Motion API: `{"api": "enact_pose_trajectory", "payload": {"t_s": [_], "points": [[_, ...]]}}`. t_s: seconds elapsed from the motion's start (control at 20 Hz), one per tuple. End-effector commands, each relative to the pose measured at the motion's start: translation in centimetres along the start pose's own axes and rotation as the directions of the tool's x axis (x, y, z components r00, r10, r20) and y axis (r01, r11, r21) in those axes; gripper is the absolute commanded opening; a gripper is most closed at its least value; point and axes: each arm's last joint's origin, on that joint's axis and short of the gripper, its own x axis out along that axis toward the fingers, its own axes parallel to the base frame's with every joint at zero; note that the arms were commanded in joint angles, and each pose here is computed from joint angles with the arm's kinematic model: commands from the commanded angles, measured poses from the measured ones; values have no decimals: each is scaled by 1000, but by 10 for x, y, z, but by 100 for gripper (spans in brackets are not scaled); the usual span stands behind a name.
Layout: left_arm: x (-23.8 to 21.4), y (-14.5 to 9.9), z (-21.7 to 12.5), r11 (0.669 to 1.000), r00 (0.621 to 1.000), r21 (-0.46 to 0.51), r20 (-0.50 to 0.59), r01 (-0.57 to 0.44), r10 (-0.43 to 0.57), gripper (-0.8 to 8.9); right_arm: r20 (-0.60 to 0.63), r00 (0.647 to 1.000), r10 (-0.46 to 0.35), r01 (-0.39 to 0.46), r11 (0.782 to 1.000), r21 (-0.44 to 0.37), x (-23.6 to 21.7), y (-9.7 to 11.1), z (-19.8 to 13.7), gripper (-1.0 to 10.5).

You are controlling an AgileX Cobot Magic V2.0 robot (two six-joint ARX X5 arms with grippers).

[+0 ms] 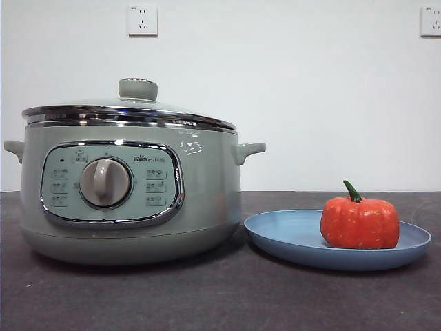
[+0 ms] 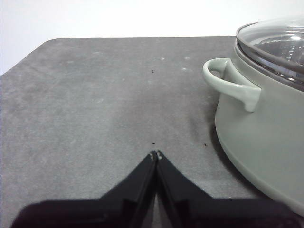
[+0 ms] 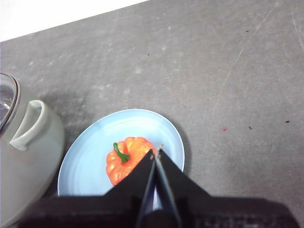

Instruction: Take the pumpkin out from the steamer,put the pumpkin in the blue plate,close the lid

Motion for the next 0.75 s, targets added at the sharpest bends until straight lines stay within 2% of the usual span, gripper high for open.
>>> {"api": "enact_pose_trajectory", "payload": {"t_s": [0.05, 0.15, 0.2, 0.25, 0.4, 0.6, 0.75], "points": [[2, 0, -5, 1000, 1000, -7, -14, -4, 4, -3, -1, 1000, -4, 4, 1000, 7, 1, 0, -2, -16], [2, 0, -5, 1000, 1000, -7, -14, -4, 4, -3, -1, 1000, -5, 5, 1000, 4, 1, 0, -2, -16], [2, 0, -5, 1000, 1000, -7, -14, -4, 4, -3, 6, 1000, -19, 19, 997, -69, 1, -1, -2, -16], [2, 0, -5, 1000, 1000, -7, -14, -4, 4, -3, 18, 1000, -20, 22, 995, -102, -1, -2, -3, -16], [2, 0, -5, 1000, 1000, -7, -14, -4, 4, -3, 98, 993, -71, 84, 987, -137, -10, -20, -13, -16], [2, 0, -5, 1000, 1000, -7, -14, -3, 3, -3, 179, 984, -23, 46, 990, -130, 1, -45, -47, -16], [2, 0, -5, 1000, 1000, -7, -14, -3, 3, -3, 233, 968, 89, -36, 975, -219, 19, -55, -72, -16]]}}
